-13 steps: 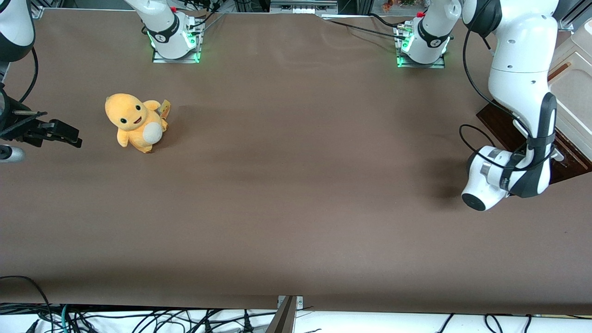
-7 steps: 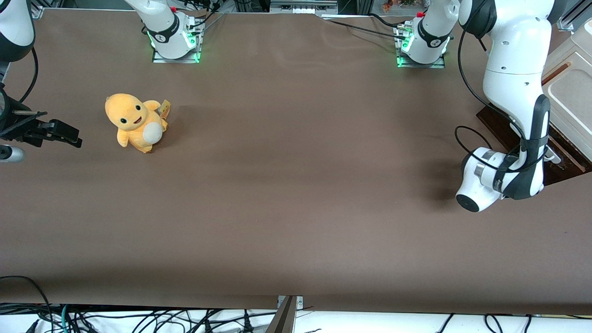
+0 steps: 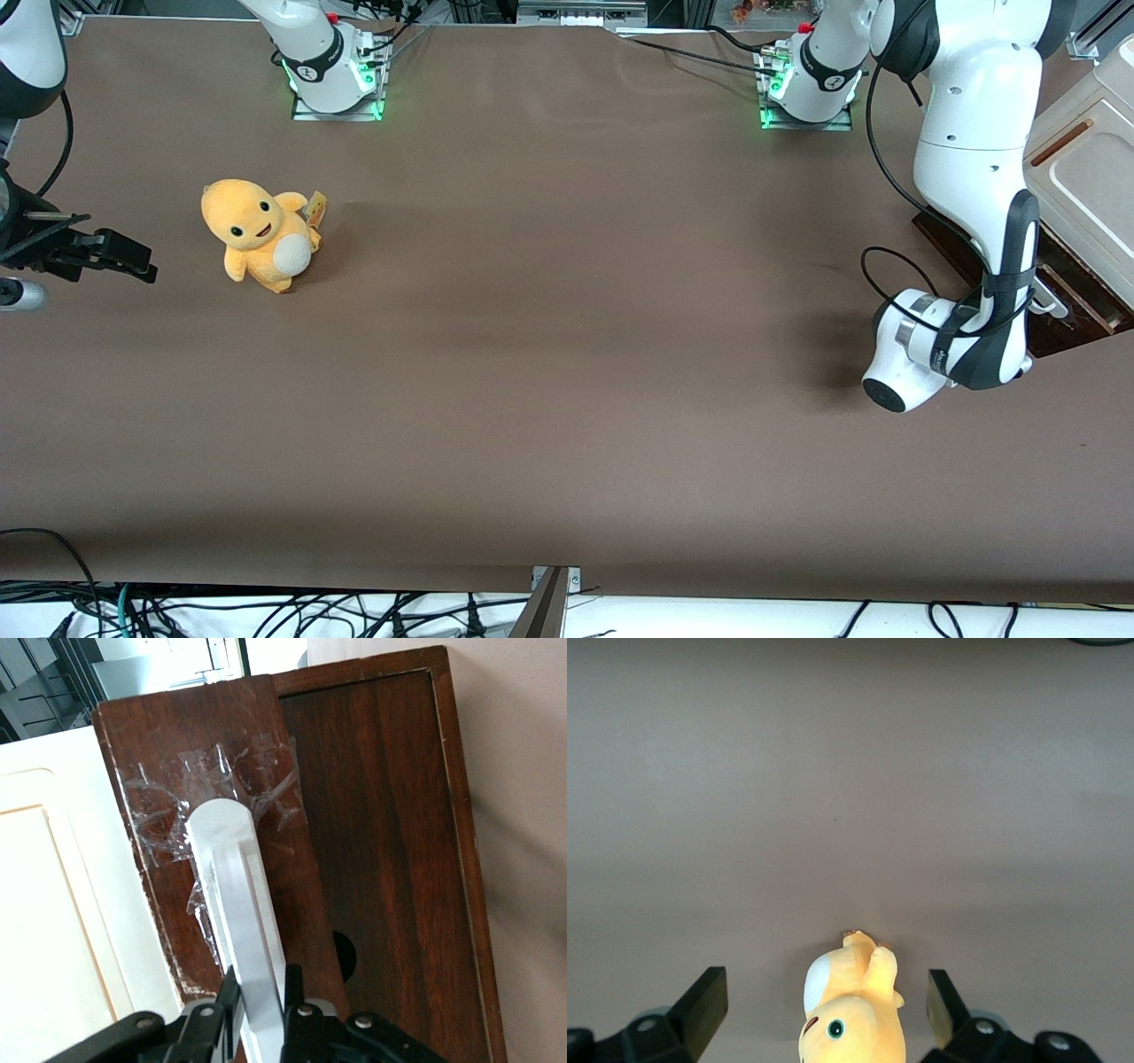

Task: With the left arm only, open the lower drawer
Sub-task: 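Pull the handle outward with the left gripper to slide the drawer out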

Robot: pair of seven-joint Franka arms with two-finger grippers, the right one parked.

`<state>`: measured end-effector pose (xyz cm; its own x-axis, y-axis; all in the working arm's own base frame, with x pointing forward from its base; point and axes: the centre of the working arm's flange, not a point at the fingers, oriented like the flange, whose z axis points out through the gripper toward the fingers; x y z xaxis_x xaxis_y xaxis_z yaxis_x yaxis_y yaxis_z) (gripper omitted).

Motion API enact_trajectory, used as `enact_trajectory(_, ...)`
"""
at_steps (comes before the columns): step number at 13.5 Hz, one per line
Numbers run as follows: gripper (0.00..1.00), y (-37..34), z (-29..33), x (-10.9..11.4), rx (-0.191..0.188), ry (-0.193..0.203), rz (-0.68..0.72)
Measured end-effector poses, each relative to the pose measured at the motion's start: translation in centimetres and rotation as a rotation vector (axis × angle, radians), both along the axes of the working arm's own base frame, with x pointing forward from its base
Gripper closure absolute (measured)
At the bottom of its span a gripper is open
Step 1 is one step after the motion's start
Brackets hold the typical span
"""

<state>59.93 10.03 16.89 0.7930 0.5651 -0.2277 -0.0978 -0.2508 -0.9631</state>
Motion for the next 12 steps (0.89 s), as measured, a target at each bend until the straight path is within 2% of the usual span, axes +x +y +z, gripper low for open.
enact_trajectory(7,0.78,-1.7,0.3,0.9,-0.018,-0.020,-0.014)
enact_trajectory(12,0.78,-1.8,0.2,1.1,-0.014,-0.017,-0.011)
